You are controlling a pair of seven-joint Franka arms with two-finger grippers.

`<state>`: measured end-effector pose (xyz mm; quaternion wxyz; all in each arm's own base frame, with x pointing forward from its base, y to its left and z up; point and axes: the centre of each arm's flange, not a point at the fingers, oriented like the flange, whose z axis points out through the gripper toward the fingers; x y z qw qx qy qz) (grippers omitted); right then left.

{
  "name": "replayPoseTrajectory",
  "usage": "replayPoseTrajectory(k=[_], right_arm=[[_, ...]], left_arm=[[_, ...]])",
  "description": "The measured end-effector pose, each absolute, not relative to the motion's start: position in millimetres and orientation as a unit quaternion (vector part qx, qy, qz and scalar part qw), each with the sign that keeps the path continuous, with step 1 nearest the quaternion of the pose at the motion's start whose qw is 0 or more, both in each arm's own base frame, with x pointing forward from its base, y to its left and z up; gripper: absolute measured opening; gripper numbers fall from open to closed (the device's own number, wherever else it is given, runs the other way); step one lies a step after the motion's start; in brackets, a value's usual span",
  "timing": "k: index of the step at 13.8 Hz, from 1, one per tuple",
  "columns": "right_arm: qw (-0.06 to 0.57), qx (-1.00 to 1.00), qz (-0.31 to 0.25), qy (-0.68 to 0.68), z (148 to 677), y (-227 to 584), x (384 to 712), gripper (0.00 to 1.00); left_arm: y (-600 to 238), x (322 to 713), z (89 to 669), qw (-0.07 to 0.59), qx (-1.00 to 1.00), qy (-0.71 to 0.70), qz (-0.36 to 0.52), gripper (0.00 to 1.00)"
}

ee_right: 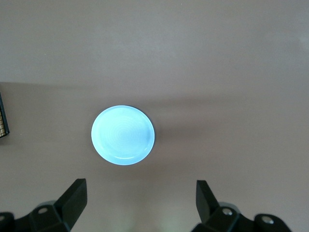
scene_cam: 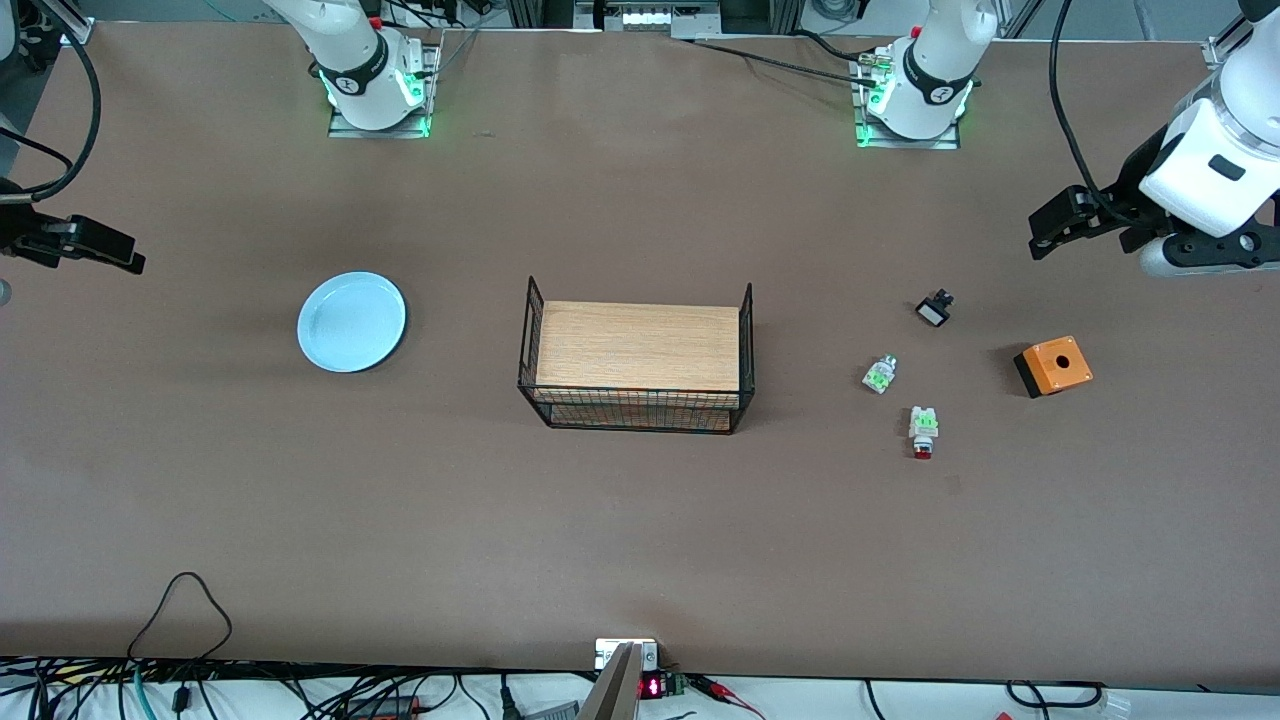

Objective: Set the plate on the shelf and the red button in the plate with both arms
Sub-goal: 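Move the right gripper toward the light blue plate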

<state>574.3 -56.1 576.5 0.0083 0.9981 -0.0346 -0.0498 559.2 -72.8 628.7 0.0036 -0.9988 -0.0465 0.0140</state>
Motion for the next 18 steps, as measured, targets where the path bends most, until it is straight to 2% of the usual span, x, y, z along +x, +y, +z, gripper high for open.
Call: replayPoseTrajectory(k=[9, 14, 18], right_arm=[[0.008, 0.997, -0.066, -0.030, 560, -49, 578, 1.00], [0.012, 0.995, -0.099, -0.019, 488, -36, 596, 1.00], [0.012, 0.993, -0.115, -0.017, 398, -35, 581, 1.00]], left_arm=[[-78, 556, 628, 0.005, -0.999, -0.041, 0.024, 1.00], [-78, 556, 628, 0.006, -0.999, -0.042, 0.025, 1.00], [-77, 555, 628, 0.006, -0.999, -0.042, 0.026, 1.00]])
